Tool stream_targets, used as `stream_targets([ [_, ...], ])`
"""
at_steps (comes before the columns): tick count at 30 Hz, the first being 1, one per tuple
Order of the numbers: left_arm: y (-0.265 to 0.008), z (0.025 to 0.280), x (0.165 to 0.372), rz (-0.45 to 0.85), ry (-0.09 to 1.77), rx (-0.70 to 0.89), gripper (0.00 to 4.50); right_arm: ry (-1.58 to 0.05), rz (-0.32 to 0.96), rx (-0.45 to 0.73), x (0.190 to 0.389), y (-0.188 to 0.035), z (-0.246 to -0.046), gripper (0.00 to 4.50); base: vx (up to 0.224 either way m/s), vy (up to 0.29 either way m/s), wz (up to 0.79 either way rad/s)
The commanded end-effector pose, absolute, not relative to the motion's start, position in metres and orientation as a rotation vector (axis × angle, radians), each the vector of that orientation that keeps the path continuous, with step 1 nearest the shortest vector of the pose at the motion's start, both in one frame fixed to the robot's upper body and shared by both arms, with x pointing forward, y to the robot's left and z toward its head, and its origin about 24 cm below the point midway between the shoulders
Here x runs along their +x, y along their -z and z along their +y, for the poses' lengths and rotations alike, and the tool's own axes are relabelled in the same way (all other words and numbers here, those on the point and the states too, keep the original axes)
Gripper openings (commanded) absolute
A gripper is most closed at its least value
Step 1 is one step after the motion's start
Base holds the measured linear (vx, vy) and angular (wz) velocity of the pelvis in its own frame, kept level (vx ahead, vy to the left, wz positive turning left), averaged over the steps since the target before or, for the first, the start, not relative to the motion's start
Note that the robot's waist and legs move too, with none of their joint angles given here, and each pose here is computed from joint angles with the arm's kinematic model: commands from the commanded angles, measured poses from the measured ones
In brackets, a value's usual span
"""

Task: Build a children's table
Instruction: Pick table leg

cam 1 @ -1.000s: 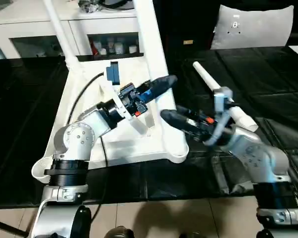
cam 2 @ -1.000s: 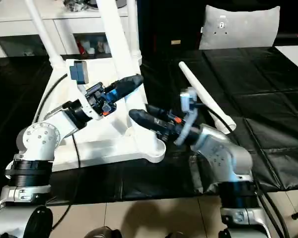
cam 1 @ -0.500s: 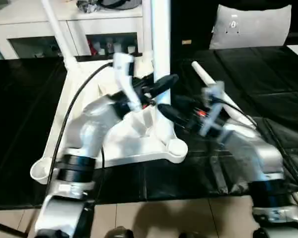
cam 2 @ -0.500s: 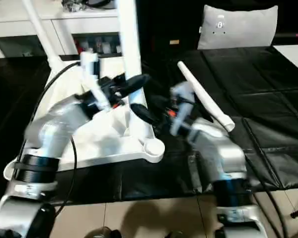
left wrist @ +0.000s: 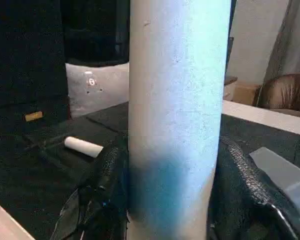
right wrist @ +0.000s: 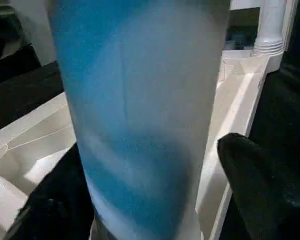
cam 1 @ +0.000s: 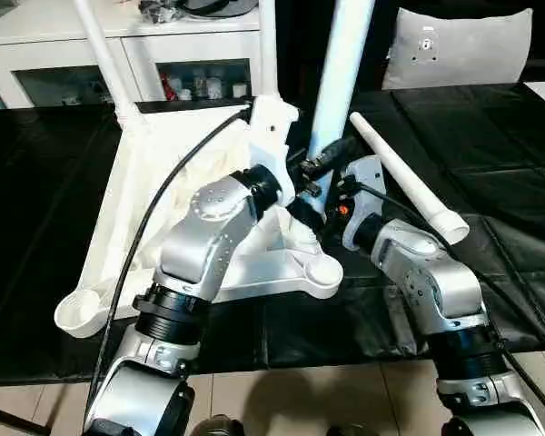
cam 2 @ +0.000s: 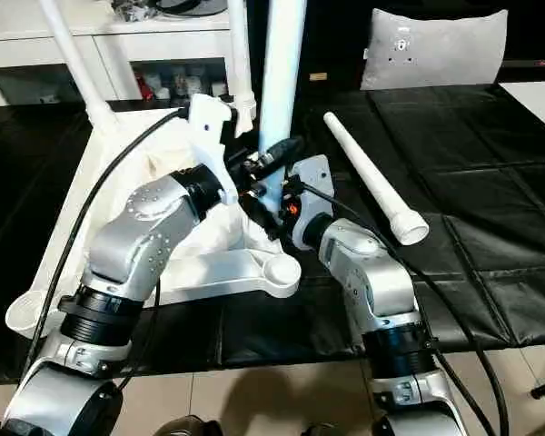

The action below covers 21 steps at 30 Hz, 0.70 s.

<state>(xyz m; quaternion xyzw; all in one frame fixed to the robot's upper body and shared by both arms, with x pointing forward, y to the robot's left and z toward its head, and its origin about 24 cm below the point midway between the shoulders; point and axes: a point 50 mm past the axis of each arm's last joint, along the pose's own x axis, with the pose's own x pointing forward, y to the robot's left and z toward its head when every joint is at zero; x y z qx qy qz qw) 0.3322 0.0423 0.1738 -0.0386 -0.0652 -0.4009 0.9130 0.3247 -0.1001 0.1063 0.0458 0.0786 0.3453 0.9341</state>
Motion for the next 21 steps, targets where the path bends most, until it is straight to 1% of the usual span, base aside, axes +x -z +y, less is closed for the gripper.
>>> stream_targets([
  [1, -0.1819, 0.0424, 0.3339, -0.172, 0.811, -0.049, 1.86, -0.710, 0.137, 0.105, 0.3267, -0.1128, -0.0979, 3.29, 0.000, 0.000, 0.00],
  [2, -0.1817, 0.0428, 0.3344, -0.172, 0.806, -0.048, 1.86, -0.712, 0.136, 0.118, 0.3263, -0.1134, -0.0973, 3.29, 0.000, 0.000, 0.00],
  [4, -0.1818, 0.0434, 0.3351, -0.178, 0.797, -0.040, 1.86, -0.717, 0.133, 0.165, 0.3251, -0.1159, -0.0957, 3.07, 0.000, 0.000, 0.00],
  [11, -0.1823, 0.0434, 0.3365, -0.188, 0.787, -0.034, 1.86, -0.720, 0.155, 0.163, 0.3248, -0.1138, -0.0928, 2.42, 0.000, 0.000, 0.00],
  [13, -0.1819, 0.0429, 0.3369, -0.190, 0.786, -0.029, 1.86, -0.718, 0.158, 0.167, 0.3250, -0.1138, -0.0925, 2.35, 0.000, 0.000, 0.00],
  [14, -0.1819, 0.0428, 0.3369, -0.190, 0.786, -0.029, 1.86, -0.717, 0.158, 0.167, 0.3250, -0.1138, -0.0925, 2.16, 0.000, 0.000, 0.00],
  [18, -0.1817, 0.0424, 0.3376, -0.191, 0.785, -0.028, 1.86, -0.692, 0.161, 0.155, 0.3260, -0.1135, -0.0927, 2.00, 0.000, 0.000, 0.00],
  [21, -0.1810, 0.0425, 0.3382, -0.190, 0.782, -0.022, 1.86, -0.659, 0.119, 0.107, 0.3278, -0.1151, -0.0931, 1.96, 0.000, 0.000, 0.00],
])
